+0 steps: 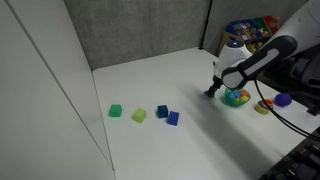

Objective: Pick up the green object from the table and put it in the green bowl

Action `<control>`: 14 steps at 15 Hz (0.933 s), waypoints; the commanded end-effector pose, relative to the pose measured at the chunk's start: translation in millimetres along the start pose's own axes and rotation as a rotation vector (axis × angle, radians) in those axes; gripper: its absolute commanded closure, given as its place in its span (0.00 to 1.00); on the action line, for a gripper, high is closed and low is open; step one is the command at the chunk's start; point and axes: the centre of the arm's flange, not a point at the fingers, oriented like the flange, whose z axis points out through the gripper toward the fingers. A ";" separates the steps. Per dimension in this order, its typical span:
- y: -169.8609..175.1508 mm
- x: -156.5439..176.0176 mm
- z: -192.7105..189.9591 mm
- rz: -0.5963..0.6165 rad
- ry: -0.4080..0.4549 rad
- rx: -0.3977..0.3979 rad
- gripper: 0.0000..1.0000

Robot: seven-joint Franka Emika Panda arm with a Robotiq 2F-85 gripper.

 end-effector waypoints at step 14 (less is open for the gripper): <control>13.3 15.7 66.4 -0.020 0.041 -0.137 0.00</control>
